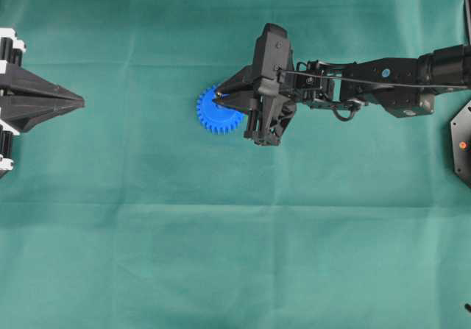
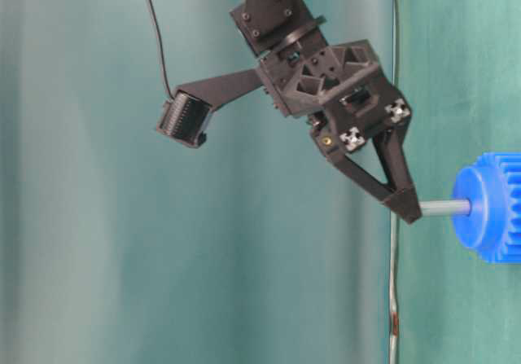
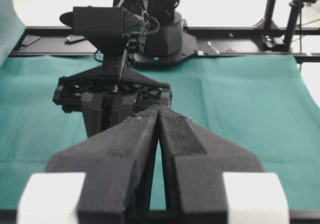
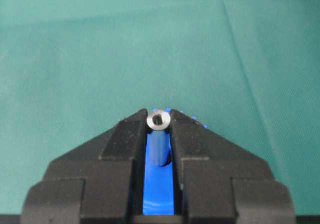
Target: Insert the shaft placed at a random location into the center hole of the medium gear at another random location.
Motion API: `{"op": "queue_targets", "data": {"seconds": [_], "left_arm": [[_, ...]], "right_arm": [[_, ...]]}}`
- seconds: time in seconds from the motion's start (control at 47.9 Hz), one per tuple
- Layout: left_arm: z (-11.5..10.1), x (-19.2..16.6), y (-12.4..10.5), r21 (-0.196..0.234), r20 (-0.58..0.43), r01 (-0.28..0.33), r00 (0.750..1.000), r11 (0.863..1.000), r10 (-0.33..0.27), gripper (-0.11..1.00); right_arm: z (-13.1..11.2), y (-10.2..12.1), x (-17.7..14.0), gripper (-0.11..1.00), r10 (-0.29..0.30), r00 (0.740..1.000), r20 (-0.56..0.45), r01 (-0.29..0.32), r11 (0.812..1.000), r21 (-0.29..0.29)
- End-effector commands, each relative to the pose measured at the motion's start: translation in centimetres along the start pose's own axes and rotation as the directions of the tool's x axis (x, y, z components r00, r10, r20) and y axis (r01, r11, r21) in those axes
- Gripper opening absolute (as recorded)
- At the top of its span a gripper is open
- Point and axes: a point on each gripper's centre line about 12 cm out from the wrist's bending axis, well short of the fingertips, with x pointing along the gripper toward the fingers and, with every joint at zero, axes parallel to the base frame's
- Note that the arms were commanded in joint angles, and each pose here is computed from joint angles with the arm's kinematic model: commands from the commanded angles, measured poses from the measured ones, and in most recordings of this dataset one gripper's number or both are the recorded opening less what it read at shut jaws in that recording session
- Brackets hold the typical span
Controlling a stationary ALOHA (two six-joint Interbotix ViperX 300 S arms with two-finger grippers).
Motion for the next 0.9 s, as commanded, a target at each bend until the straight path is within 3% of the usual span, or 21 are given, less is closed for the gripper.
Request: {"op": "queue_targets", "data": {"seconds": [0.0,0.877], "left_arm": [[1.0,0.2,0.0,0.002,0.026,-0.001,1.0,1.0,0.001,0.0],[0.9,0.3,0.0,0.002,0.023,-0.001,1.0,1.0,0.001,0.0]], "right_arm": [[1.1,0.2,0.1,0.14,0.003,0.999,0.037,-0.003,1.0,0.005],[-1.2,0.0,1.7,0.14,-0.004,1.0,0.005,0.004,1.0,0.025]]}}
